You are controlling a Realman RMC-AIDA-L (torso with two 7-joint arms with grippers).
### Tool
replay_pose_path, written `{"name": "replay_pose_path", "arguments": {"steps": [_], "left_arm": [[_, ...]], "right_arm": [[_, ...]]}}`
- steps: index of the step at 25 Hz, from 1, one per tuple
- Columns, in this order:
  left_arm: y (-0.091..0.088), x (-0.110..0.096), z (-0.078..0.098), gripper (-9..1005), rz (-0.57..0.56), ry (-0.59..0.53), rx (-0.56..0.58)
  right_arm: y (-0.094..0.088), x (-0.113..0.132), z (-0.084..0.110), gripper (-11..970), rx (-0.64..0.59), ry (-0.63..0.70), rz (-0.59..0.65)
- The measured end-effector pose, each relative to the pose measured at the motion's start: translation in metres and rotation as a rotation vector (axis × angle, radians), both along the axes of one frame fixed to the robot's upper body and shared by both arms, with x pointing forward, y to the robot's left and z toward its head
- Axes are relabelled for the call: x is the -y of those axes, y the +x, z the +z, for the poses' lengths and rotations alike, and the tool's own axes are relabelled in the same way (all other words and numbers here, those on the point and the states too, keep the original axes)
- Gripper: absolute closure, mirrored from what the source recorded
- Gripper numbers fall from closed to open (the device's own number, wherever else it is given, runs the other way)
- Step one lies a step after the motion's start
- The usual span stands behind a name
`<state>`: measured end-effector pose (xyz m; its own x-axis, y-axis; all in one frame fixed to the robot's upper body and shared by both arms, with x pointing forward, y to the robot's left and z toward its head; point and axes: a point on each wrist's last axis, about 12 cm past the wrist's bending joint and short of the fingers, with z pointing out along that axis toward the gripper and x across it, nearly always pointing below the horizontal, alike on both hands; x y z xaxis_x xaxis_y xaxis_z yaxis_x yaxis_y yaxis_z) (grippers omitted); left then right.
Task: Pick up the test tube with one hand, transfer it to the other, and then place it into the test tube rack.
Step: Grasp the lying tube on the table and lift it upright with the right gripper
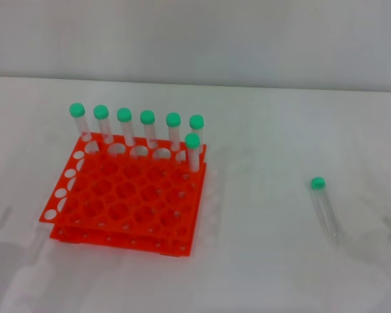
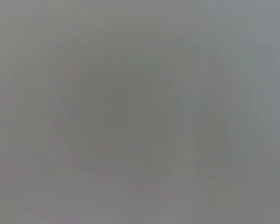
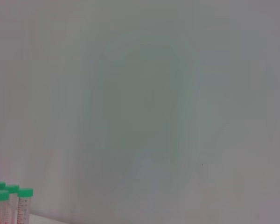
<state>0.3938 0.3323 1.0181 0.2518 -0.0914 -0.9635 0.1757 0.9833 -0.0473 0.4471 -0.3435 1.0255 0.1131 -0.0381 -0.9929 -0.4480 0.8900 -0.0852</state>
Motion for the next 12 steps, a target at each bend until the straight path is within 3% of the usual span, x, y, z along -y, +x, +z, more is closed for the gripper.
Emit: {"name": "replay_pose_path", "arguments": {"steps": [12], "left_arm": [[-0.0023,0.0009,0.0019,297,-0.01,-0.002,0.018]], "right_arm": [[0.0005,0.0009,0.0059,105,0.023,0.027,0.023]]}}
